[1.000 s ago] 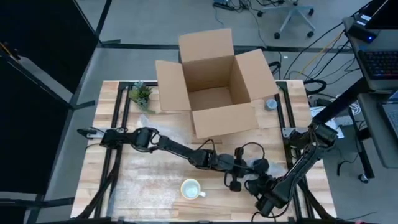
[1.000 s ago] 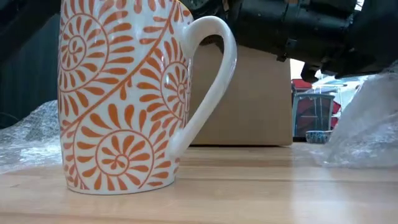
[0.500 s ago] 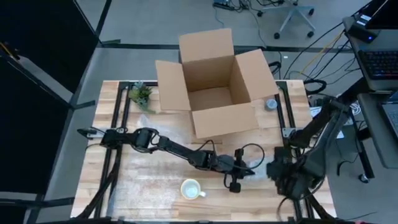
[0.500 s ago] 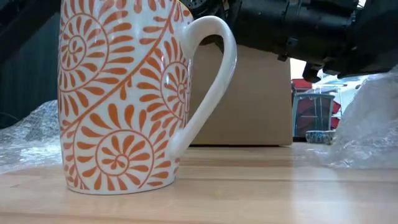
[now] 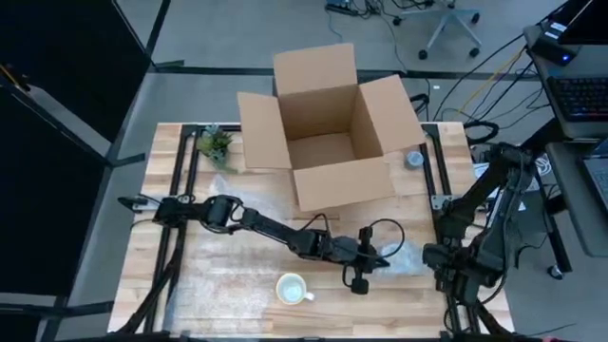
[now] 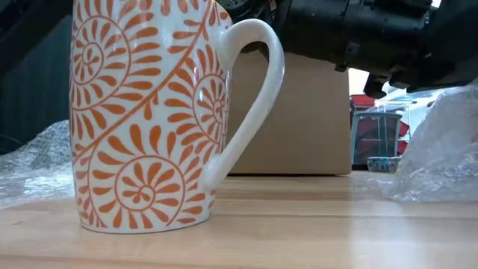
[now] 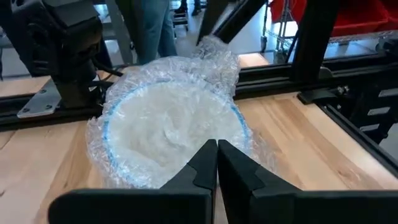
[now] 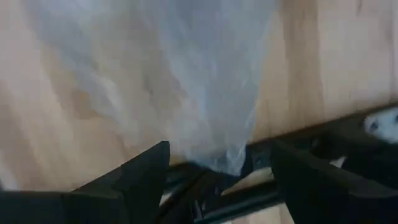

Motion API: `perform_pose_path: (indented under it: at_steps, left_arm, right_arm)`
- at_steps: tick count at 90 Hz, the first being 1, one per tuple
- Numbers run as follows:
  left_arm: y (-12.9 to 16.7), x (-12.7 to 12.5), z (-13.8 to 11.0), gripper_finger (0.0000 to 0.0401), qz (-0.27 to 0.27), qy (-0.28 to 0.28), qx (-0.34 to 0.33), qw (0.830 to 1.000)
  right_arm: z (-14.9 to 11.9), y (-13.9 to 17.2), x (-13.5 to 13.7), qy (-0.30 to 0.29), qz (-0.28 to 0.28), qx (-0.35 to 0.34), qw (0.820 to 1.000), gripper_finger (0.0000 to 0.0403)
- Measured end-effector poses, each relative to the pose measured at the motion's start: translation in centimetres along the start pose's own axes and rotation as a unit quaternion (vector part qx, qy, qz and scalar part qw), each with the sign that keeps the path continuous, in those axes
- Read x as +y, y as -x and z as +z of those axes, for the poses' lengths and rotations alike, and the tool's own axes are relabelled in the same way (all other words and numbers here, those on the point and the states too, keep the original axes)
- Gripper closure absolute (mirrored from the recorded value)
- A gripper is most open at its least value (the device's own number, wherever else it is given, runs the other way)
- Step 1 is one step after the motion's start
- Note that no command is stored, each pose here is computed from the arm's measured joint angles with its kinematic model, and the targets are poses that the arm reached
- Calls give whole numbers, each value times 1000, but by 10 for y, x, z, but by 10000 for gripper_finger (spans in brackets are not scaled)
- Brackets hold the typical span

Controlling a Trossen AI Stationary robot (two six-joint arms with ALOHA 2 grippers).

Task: Wrap mug
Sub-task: Wrap the red mug with bubble wrap

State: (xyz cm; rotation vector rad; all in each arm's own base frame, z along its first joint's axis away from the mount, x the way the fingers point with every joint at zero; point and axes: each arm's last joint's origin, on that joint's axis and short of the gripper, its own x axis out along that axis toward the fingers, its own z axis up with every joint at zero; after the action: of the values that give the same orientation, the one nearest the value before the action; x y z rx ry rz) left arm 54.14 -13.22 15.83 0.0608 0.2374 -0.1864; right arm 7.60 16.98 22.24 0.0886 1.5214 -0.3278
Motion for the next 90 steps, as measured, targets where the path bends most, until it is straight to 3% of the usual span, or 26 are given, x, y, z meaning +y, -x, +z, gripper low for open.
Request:
perform_pose_path:
  at_steps: [18,48,59,81,90]
  left_arm:
    - [0,1,2,401,2,11,-5,1000]
    - [0,1,2,401,2,11,-3,1000]
    - [0,1,2,401,1,11,-3,1000]
    - [0,1,2,401,1,12,-3,1000]
    - [0,2,2,401,1,14,-3,1000]
  right_arm:
    - [1,-27,5,-33,31,13,999,145]
    - [2,-47,-6,-85,-8,15,996,159]
    - [2,-46,-2,-75,13,17,997,211]
    - [4,-30,2,-56,45,19,997,374]
    - [6,-22,2,-55,57,-6,997,395]
